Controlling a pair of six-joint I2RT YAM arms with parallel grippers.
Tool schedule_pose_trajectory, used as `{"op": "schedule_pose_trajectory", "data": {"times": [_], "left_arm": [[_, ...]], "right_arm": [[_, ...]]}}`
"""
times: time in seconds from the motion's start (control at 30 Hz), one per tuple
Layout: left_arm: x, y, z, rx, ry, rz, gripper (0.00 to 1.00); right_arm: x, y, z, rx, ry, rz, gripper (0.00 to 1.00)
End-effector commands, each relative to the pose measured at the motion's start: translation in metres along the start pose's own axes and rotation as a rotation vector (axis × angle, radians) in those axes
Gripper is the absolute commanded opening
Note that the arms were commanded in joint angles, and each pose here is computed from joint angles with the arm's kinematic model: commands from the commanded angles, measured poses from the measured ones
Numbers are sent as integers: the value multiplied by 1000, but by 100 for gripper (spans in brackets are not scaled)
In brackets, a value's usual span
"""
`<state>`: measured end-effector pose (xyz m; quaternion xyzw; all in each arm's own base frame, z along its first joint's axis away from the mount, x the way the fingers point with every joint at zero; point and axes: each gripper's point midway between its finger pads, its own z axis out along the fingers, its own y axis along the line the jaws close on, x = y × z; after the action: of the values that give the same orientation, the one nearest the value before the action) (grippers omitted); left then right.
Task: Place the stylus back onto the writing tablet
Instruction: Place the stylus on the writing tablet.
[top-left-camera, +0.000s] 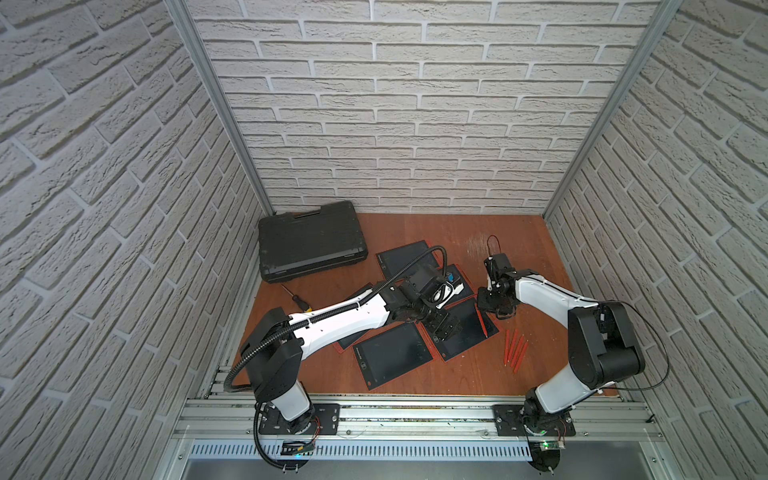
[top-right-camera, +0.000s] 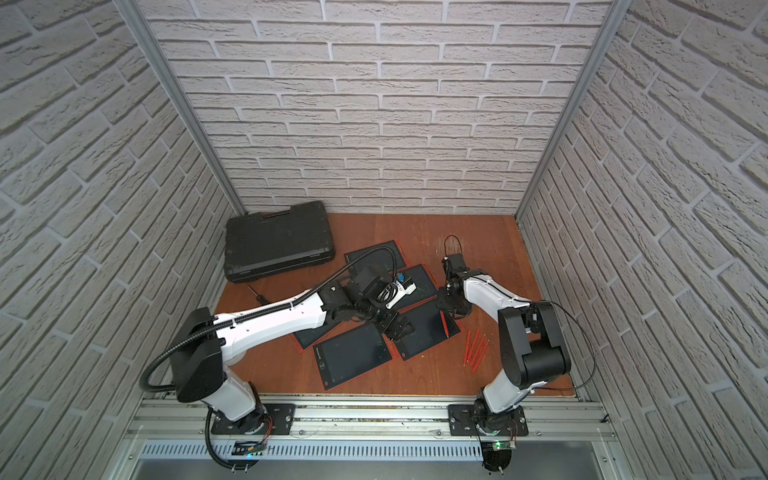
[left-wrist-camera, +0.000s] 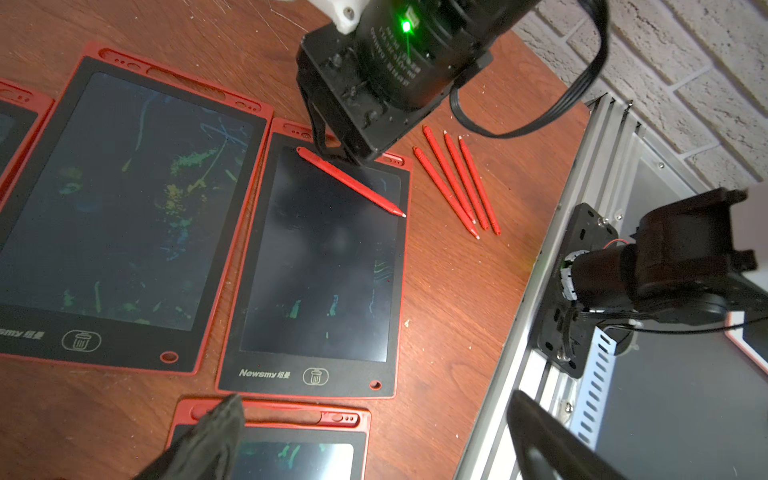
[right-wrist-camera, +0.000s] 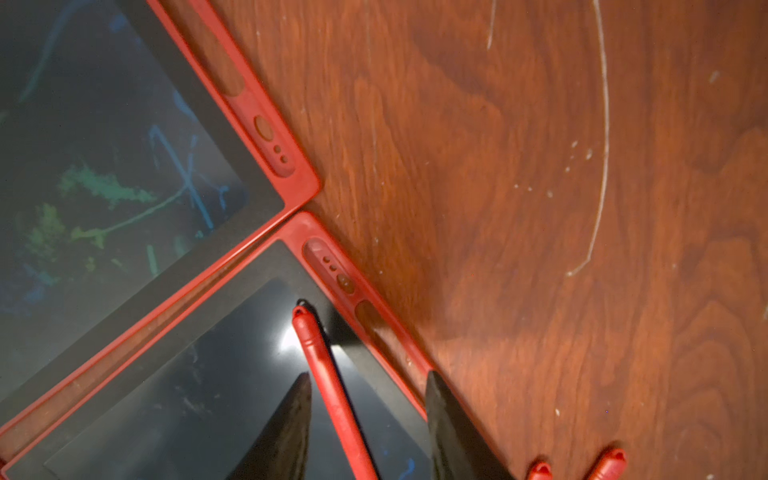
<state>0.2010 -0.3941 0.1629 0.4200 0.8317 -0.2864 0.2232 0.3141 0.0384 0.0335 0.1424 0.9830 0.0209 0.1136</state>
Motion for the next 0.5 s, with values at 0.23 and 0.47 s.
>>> {"op": "schedule_pose_trajectory", "data": {"times": [0.23, 0.47], "left_arm": [[16, 22, -12, -148, -1, -227, 98], [46, 31, -8, -177, -27, -560, 98]], "right_arm": [[6, -7, 8, -100, -3, 127, 64], [15, -11, 16, -125, 13, 157, 70]]}}
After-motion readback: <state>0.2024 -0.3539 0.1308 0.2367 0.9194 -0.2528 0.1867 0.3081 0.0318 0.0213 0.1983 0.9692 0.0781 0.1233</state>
